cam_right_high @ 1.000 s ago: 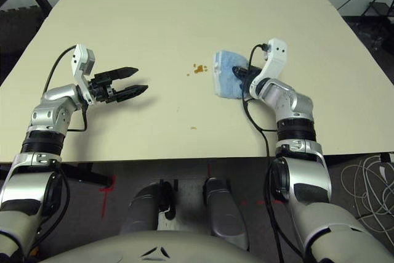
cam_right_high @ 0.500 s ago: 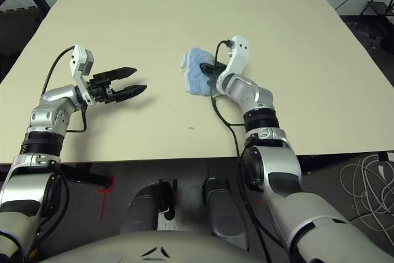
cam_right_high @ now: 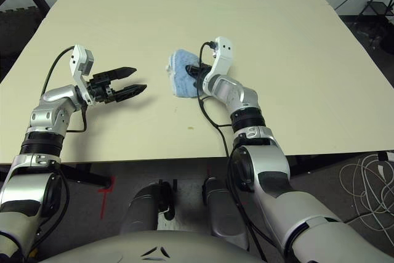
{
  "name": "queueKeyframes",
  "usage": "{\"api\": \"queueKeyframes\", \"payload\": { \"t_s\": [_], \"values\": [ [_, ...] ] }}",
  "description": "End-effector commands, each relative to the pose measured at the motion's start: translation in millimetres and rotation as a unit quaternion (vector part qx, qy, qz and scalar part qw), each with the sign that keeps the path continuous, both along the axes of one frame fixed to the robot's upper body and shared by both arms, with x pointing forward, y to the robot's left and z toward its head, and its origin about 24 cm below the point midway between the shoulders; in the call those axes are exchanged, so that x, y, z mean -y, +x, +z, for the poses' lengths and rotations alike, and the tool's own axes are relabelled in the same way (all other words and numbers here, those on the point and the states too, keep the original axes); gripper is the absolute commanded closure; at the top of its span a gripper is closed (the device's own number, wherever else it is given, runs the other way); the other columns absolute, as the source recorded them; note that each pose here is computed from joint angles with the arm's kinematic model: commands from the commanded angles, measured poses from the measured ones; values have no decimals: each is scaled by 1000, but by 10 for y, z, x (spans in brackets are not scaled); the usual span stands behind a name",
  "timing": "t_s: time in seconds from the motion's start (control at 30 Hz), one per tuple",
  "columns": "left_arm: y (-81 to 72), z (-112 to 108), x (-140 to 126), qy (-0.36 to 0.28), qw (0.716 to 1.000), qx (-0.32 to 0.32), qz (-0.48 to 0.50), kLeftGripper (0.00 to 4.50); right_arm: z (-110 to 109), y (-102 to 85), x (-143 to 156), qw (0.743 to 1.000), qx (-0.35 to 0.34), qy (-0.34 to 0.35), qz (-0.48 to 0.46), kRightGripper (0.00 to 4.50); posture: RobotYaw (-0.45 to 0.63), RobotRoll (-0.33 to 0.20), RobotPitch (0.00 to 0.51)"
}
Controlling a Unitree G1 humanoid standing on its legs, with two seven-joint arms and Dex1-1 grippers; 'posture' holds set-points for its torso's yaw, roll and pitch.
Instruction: Wipe the water off the table with a rag.
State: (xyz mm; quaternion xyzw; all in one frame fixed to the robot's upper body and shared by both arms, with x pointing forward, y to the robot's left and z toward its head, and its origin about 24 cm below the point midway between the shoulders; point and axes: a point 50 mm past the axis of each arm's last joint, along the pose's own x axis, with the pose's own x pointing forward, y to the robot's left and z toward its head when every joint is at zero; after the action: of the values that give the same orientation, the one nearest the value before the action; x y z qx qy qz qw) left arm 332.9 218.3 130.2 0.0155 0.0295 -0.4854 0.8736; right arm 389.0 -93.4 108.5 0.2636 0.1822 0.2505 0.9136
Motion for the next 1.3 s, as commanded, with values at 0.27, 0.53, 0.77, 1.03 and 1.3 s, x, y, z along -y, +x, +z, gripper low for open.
{"api": "queueKeyframes", "payload": {
  "t_s": [0.27, 0.53, 0.77, 1.03, 1.3],
  "values": [
    [-12, -34, 20, -1, 1000, -1, 0, 0, 165, 125, 730, 995, 26, -36, -88, 4492, -163, 0, 147],
    [2, -32, 24, 0, 1000, 0, 0, 0, 195, 59, 1287, 985, 36, -91, -141, 4492, -172, 0, 150],
    [13, -35, 37, -1, 1000, -1, -2, 0, 334, -23, 1522, 986, 46, -72, -140, 4492, -181, 0, 152],
    [26, -35, 46, -2, 1000, -1, -3, 0, 813, -237, 1610, 994, 90, -43, -44, 4492, -192, 0, 152],
    [37, -45, 55, -4, 1000, -2, -3, 0, 1058, -424, 2048, 989, 91, -108, -47, 4492, -198, 0, 150]
  ]
}}
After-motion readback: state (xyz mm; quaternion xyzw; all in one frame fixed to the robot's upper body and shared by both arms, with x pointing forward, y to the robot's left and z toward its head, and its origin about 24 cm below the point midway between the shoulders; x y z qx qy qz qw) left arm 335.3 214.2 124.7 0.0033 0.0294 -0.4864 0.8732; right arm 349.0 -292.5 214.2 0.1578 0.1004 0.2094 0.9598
